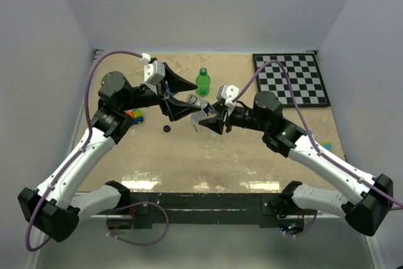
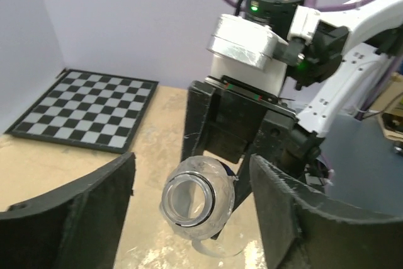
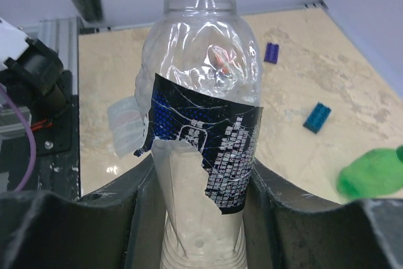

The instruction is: Screw on the bottle caps

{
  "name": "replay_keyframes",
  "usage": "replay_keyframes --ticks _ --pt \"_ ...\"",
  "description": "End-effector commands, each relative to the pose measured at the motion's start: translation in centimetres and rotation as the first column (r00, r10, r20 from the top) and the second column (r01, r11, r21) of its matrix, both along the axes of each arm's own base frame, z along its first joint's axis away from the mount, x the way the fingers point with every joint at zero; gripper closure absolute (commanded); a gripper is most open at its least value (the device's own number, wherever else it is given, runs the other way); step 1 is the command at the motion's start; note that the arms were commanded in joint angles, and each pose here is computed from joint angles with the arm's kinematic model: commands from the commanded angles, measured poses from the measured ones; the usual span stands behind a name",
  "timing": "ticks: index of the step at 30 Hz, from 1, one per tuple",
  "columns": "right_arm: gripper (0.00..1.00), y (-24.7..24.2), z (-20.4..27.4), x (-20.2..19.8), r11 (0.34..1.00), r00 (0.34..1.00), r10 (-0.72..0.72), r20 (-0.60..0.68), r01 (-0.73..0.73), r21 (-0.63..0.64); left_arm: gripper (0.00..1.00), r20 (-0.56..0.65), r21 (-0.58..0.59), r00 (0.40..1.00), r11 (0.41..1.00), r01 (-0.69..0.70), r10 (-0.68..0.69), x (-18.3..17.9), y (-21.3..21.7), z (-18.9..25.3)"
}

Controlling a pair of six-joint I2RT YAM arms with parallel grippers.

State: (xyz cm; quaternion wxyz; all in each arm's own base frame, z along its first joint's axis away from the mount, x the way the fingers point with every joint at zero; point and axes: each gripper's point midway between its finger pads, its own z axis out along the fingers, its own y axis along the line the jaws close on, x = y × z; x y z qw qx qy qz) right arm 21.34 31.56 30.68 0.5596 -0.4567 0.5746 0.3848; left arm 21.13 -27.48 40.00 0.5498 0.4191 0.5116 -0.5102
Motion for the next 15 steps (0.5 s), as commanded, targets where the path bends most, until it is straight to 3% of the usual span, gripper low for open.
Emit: replay_keyframes --ticks 1,4,8,15 --pt "0.79 -2.0 0.0 0.8 0.991 0.995 -0.098 0.017 0.099 -0.091 0.19 0.036 0.001 0.986 0.986 -0.164 0.164 1.7 1.3 2.0" --pt "0.78 -3.6 -1.3 1.3 0.971 0.986 -0.167 0.021 0.169 -0.169 0.12 -0.034 0.061 0.94 0.939 -0.337 0.34 4.0 2.8 1.1" --pt "0.78 -5.9 -2.6 1.8 0.932 0.966 -0.257 0.042 0.259 -0.253 0.12 -0.108 0.169 0.834 0.836 -0.521 0.542 6.5 5.3 -1.0" --pt "0.77 -8.3 -3.6 2.4 0.874 0.936 -0.343 0.079 0.349 -0.338 0.13 -0.202 0.473 0.508 0.537 -0.698 0.838 9.4 10.8 -10.1"
